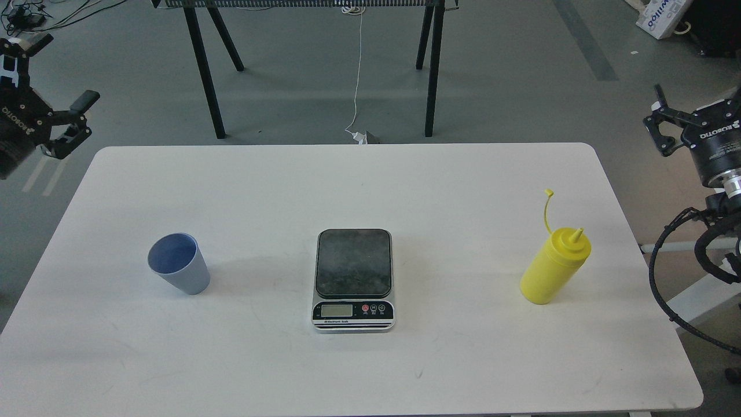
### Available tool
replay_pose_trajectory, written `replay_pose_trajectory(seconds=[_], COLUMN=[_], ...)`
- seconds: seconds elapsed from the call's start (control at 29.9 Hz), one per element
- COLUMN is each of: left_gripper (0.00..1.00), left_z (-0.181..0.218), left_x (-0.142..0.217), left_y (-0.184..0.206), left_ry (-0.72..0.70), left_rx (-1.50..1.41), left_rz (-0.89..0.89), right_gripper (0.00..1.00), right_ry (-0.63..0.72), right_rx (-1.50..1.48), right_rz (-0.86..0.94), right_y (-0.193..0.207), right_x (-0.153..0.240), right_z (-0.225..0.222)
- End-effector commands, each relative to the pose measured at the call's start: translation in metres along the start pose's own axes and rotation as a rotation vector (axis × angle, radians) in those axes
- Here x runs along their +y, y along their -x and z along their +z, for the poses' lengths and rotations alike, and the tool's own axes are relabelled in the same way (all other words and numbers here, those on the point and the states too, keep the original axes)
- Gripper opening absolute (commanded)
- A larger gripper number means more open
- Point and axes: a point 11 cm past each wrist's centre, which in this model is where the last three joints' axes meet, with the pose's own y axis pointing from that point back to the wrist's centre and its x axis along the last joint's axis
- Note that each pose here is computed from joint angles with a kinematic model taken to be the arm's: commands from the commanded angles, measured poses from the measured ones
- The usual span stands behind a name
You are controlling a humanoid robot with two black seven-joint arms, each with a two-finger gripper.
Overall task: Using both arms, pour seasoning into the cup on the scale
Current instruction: 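Move the left gripper toward the light blue cup, then grasp the light blue cup with the left gripper and lift it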
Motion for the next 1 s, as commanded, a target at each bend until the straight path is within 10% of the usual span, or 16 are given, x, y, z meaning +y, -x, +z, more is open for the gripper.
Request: replay_pose_trajectory(seconds=[0.0,0.6,0.97], left_gripper=[0.88,0.84,0.61], left_z=[0.002,-0.088,-0.159], left_x=[0.001,0.028,0.059], left_y=[0.015,0.058,0.058], left_ry=[-0.073,-0.356,-0.469], left_rx=[-0.179,-1.327,-1.414], left_rz=[-0.112,-0.533,-0.656], right_gripper=[1.0,1.0,1.0], right_ry=[0.002,-0.012,-0.016], right_rx=[-0.006,-0.005,-0.006], right_rz=[0.0,0.002,0.002], right_y=[-0.001,-0.002,-0.002], right_x=[0.005,0.011,0.011], right_z=[0.002,-0.006,-0.007])
